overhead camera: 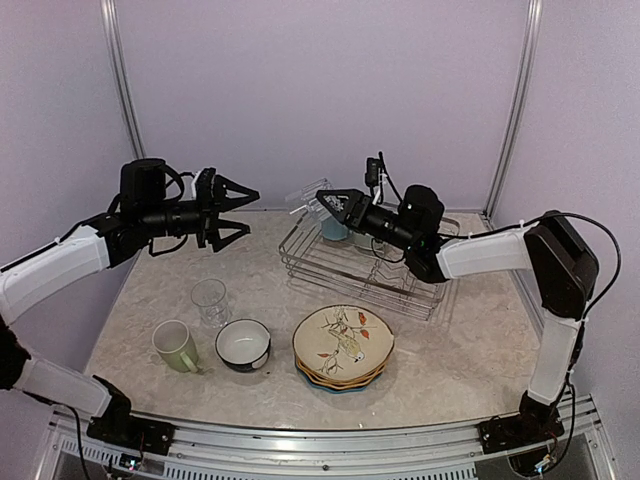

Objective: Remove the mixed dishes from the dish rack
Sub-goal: Pass from the right arm to the left

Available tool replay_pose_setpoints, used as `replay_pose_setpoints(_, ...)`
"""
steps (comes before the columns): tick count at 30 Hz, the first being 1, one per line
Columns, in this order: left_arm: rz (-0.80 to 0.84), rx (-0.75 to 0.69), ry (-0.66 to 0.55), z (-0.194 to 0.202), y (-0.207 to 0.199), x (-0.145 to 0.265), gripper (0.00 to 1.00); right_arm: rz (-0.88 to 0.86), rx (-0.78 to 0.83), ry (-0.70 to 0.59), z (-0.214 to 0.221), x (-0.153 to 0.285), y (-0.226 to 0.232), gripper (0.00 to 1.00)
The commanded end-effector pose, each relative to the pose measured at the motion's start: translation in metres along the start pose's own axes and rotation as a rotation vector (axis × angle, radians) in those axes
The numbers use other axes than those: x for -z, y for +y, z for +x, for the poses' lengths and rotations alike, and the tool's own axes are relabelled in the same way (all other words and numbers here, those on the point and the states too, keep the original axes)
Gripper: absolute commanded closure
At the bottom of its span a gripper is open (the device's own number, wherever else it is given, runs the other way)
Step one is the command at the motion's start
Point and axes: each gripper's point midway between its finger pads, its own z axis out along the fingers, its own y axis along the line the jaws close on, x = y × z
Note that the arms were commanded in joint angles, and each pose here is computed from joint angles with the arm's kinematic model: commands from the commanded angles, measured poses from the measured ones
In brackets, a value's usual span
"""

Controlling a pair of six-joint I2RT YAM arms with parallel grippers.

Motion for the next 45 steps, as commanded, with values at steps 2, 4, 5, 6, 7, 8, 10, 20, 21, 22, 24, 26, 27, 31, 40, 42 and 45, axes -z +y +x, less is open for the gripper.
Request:
replay_pose_setpoints(2,0.144,0.012,0.014,-0.003,-0.016,-0.01,0.1,-0.249,-0.034,-0.031,-0.005,0.001,0.071,1.0)
replay_pose_setpoints(4,0.186,0.018,0.05,0.002,-0.018,-0.016,0.12,-0.258,-0.044,-0.028,0.002,0.001,0.074,1.0)
replay_pose_setpoints(5,0.214,0.013,0.063,0.004,-0.022,-0.017,0.12,-0.262,-0.055,-0.025,0.005,0.0,0.074,1.0)
replay_pose_setpoints(6,0.241,0.002,0.066,0.005,-0.027,-0.018,0.12,-0.271,-0.067,-0.018,0.009,-0.001,0.074,1.0)
replay_pose_setpoints(7,0.266,-0.016,0.065,0.007,-0.032,-0.019,0.12,-0.295,-0.071,-0.016,0.01,-0.003,0.079,1.0)
replay_pose_setpoints(8,0.285,-0.036,0.066,0.01,-0.038,-0.02,0.12,-0.31,-0.078,-0.009,0.012,-0.004,0.082,1.0)
replay_pose_setpoints(10,0.311,-0.064,0.085,0.015,-0.048,-0.022,0.13,-0.325,-0.085,0.001,0.017,-0.008,0.085,1.0)
replay_pose_setpoints(20,0.312,-0.036,0.104,0.019,-0.047,-0.03,0.47,-0.361,-0.12,0.011,0.029,-0.009,0.09,1.0)
replay_pose_setpoints(21,0.316,-0.032,0.104,0.02,-0.047,-0.03,0.51,-0.365,-0.125,0.011,0.029,-0.008,0.09,1.0)
replay_pose_setpoints(22,0.321,-0.03,0.102,0.02,-0.048,-0.03,0.55,-0.373,-0.13,0.008,0.03,-0.007,0.091,1.0)
replay_pose_setpoints(24,0.324,-0.022,0.108,0.022,-0.046,-0.03,0.62,-0.382,-0.143,0.006,0.033,-0.005,0.09,1.0)
replay_pose_setpoints(26,0.317,-0.014,0.115,0.023,-0.044,-0.031,0.7,-0.388,-0.151,0.004,0.034,-0.004,0.089,1.0)
replay_pose_setpoints(27,0.312,-0.01,0.116,0.023,-0.043,-0.031,0.74,-0.389,-0.154,0.004,0.035,-0.004,0.087,0.97)
replay_pose_setpoints(31,0.261,0.015,0.127,0.023,-0.038,-0.031,1.0,-0.39,-0.165,0.008,0.038,-0.006,0.084,0.83)
replay_pose_setpoints(40,0.093,0.004,0.062,0.017,-0.021,-0.008,1.0,-0.313,-0.139,0.048,0.048,-0.008,0.06,0.21)
replay_pose_setpoints(42,0.058,0.016,0.041,0.015,-0.014,0.003,1.0,-0.259,-0.105,0.047,0.046,-0.006,0.052,0.02)
replay_pose_setpoints(45,-0.027,0.049,0.012,0.015,0.0,0.021,1.0,-0.189,-0.077,0.045,0.046,0.0,0.037,0.0)
